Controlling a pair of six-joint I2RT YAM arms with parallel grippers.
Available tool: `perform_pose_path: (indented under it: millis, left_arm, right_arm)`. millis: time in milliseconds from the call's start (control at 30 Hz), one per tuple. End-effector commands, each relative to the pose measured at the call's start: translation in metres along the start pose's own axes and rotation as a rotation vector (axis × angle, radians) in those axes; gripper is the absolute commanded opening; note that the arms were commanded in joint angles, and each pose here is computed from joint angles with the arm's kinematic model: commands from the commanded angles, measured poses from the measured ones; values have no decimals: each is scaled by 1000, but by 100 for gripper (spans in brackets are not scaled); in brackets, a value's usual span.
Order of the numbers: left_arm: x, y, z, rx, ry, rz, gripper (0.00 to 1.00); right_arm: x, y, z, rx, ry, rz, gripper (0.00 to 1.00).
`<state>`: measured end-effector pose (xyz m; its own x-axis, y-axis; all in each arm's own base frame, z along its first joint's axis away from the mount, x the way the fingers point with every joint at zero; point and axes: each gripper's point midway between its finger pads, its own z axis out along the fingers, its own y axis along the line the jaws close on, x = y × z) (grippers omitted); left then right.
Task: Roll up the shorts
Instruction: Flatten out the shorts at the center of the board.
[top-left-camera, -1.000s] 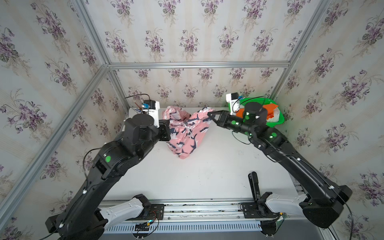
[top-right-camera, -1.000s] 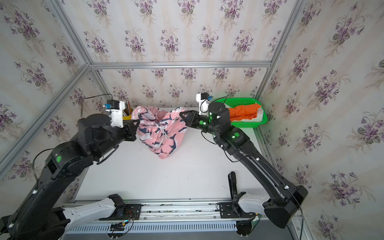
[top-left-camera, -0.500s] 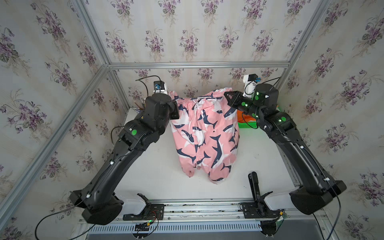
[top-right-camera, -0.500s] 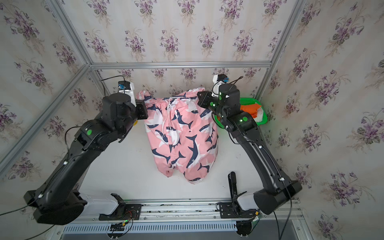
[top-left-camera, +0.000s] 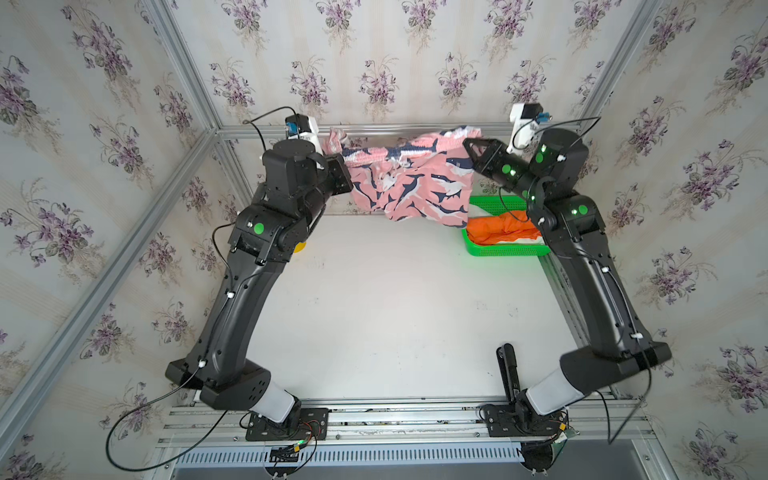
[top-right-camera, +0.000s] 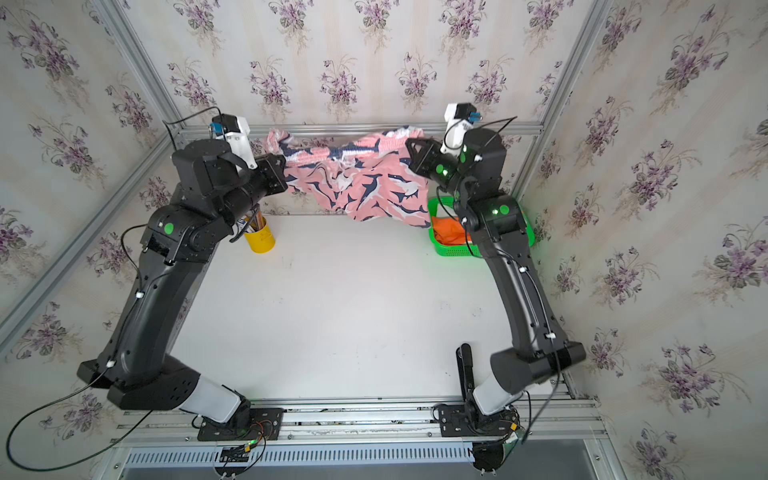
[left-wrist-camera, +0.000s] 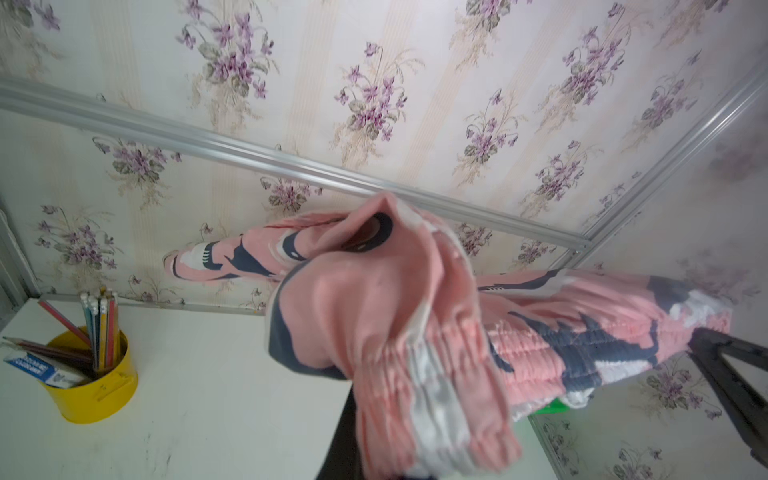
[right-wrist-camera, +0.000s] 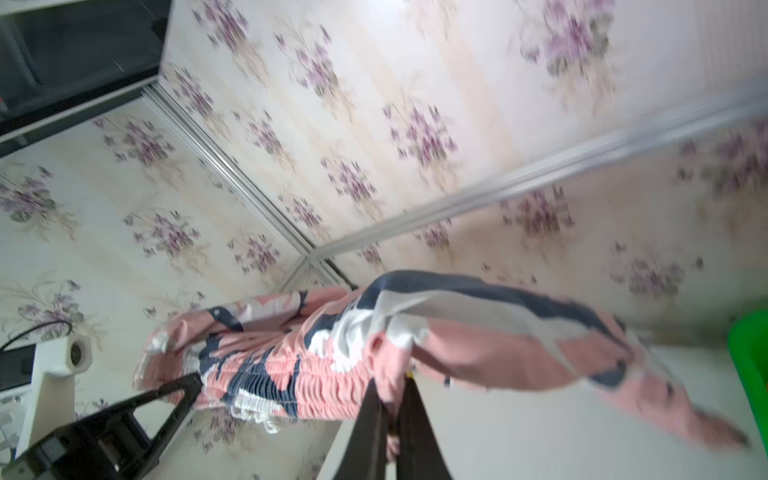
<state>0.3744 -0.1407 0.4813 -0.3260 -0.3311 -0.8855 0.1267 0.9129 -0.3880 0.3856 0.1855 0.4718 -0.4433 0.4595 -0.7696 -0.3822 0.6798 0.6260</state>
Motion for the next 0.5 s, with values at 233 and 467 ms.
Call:
perform_pose_path:
  millis: [233,467]
  left_arm:
    - [311,142,-37,-274,554,-242,8]
    - [409,210,-71,-507,708,-258,10]
  right_arm:
    - [330,-144,-90,220,454,290,0]
    - [444,-114,-130,85,689,333,0]
